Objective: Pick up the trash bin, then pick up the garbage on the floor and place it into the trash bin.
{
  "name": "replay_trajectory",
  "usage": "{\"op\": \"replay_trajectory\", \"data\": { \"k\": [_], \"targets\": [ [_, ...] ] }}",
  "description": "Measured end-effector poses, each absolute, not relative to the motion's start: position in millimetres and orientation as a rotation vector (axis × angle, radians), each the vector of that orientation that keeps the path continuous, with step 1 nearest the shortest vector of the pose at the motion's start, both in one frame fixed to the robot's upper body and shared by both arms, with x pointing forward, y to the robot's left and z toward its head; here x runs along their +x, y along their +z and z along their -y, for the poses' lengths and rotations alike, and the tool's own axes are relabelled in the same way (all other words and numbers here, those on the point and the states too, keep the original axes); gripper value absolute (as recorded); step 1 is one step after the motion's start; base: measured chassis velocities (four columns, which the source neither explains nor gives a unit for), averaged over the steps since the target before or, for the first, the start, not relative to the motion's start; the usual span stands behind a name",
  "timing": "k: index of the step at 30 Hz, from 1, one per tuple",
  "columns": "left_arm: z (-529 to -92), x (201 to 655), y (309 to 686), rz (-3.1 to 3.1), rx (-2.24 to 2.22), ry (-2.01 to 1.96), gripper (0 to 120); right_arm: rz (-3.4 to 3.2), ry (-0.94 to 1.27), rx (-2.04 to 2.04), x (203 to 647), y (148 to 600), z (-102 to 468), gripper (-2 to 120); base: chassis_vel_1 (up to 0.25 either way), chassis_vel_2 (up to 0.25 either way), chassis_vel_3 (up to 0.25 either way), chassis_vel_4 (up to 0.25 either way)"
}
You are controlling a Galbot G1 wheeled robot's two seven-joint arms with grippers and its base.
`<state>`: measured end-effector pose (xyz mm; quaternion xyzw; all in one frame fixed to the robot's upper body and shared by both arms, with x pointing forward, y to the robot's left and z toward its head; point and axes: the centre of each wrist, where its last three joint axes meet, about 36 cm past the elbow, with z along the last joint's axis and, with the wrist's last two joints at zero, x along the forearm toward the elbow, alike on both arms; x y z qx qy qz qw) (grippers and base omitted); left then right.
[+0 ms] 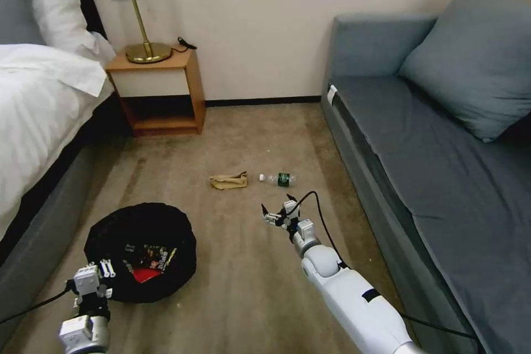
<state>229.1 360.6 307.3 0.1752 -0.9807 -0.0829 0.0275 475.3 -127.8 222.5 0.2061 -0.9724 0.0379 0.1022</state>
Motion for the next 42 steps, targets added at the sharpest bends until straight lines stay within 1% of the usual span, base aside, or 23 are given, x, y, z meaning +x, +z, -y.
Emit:
{"op": "replay_trajectory", "data": {
  "k": [42],
  "targets": [
    [-363.2, 229.4, 307.3, 3.032, 0.537, -0.267, 7, 2.873, 0.115, 0.661, 465.4, 216.1, 129.0, 100, -0.182, 0.181, 0.183, -0.181]
  ]
}}
